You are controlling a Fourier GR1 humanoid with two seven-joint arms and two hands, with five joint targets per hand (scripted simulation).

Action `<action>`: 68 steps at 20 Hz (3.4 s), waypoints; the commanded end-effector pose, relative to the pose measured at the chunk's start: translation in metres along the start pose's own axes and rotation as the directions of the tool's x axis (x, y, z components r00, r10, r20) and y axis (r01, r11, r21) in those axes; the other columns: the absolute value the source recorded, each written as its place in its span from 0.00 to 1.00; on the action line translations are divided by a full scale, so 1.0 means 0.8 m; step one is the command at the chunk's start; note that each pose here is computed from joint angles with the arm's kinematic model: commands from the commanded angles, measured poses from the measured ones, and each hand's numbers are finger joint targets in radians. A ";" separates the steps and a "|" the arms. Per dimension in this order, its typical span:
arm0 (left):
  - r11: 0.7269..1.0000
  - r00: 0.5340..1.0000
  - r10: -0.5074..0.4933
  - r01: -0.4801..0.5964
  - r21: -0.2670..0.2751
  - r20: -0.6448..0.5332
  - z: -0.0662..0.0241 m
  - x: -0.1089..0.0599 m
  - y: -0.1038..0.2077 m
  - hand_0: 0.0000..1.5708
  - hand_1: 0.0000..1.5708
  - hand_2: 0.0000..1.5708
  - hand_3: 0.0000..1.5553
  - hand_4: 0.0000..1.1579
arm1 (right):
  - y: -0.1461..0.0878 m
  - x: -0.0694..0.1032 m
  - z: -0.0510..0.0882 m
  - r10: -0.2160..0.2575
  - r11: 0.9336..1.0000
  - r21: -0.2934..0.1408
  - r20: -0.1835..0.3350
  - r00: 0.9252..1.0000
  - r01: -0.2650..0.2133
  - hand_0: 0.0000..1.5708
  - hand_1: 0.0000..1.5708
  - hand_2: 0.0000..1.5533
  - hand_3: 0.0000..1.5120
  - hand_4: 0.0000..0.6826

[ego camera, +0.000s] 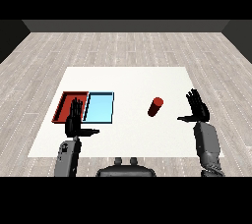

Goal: Pick the red can and put it in the red box

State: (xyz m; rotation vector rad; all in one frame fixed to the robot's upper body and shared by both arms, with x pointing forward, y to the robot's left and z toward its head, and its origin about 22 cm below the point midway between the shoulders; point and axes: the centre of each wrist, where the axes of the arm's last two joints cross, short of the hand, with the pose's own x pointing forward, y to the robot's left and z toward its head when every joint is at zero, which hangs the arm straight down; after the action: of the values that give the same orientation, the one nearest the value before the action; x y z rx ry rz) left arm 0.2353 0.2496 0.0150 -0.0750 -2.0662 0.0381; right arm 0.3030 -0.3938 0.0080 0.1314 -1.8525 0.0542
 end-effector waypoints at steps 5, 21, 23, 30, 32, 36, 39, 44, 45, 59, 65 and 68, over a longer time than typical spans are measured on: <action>1.000 1.000 0.000 0.000 0.022 -0.012 0.010 -0.004 0.010 0.00 0.00 0.00 0.00 0.00 | 0.008 -0.028 -0.002 -0.080 0.996 0.021 -0.047 0.996 0.081 0.00 0.00 0.00 0.00 0.00; 1.000 1.000 0.006 -0.006 0.022 0.000 -0.002 0.010 0.009 0.00 0.00 0.00 0.00 0.00 | 0.076 -0.079 -0.038 -0.172 0.985 -0.006 -0.097 0.980 0.172 0.00 0.00 0.00 0.00 0.00; 1.000 1.000 -0.002 0.002 -0.006 -0.002 -0.007 -0.022 0.007 0.00 0.00 0.00 0.00 0.00 | 0.080 -0.086 -0.018 -0.199 0.980 -0.021 -0.112 0.974 0.198 0.00 0.00 0.00 0.00 0.00; 1.000 1.000 0.007 -0.007 0.010 0.001 0.016 -0.014 -0.003 0.00 0.00 0.00 0.00 0.00 | 0.097 -0.083 -0.019 -0.239 0.971 -0.021 -0.121 0.963 0.238 0.00 0.00 0.00 0.00 0.00; 1.000 1.000 -0.002 0.002 0.009 -0.015 -0.021 -0.018 0.001 0.00 0.00 0.00 0.00 0.00 | 0.104 -0.093 -0.043 -0.240 0.971 -0.016 -0.132 0.962 0.240 0.00 0.00 0.00 0.00 0.00; 1.000 1.000 0.012 -0.012 0.007 0.014 -0.013 -0.008 0.016 0.00 0.00 0.00 0.00 0.00 | 0.113 -0.080 -0.048 -0.257 0.966 -0.014 -0.137 0.957 0.257 0.00 0.00 0.00 0.00 0.00; 1.000 0.999 0.030 -0.030 0.002 0.033 -0.001 -0.010 0.015 0.00 0.00 0.00 0.00 0.00 | 0.135 -0.101 -0.034 -0.250 0.968 -0.013 -0.154 0.956 0.251 0.00 0.00 0.00 0.00 0.00; 1.000 1.000 0.026 -0.026 0.010 0.015 -0.020 0.008 0.007 0.00 0.00 0.00 0.00 0.00 | 0.112 -0.100 -0.048 -0.249 0.968 -0.018 -0.160 0.955 0.250 0.00 0.00 0.00 0.00 0.00; 1.000 1.000 0.023 -0.023 -0.001 0.007 -0.006 0.004 0.000 0.00 0.00 0.00 0.00 0.00 | 0.113 -0.096 -0.044 -0.248 0.968 -0.021 -0.175 0.953 0.248 0.00 0.00 0.00 0.00 0.00; 1.000 1.000 0.024 -0.024 -0.006 0.010 0.018 -0.002 0.003 0.00 0.00 0.00 0.00 0.00 | 0.145 -0.105 -0.057 -0.224 0.974 -0.021 -0.189 0.956 0.224 0.00 0.00 0.00 0.00 0.00; 1.000 1.000 0.022 -0.022 0.000 0.018 -0.003 0.012 0.010 0.00 0.00 0.00 0.00 0.00 | 0.190 -0.128 -0.062 -0.251 0.968 -0.030 -0.202 0.947 0.250 0.00 0.00 0.00 0.00 0.00; 1.000 0.999 0.023 -0.023 0.000 0.023 -0.019 0.009 0.034 0.00 0.00 0.00 0.00 0.00 | 0.167 -0.114 -0.063 -0.235 0.972 -0.024 -0.211 0.949 0.235 0.00 0.00 0.00 0.00 0.00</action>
State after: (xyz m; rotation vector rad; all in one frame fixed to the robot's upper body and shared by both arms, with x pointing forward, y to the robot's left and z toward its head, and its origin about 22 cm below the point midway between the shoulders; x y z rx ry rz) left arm 0.2381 0.2567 0.0127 -0.0955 -2.0869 0.0631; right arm 0.3609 -0.2590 -0.0607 0.3405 -1.6196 -0.0927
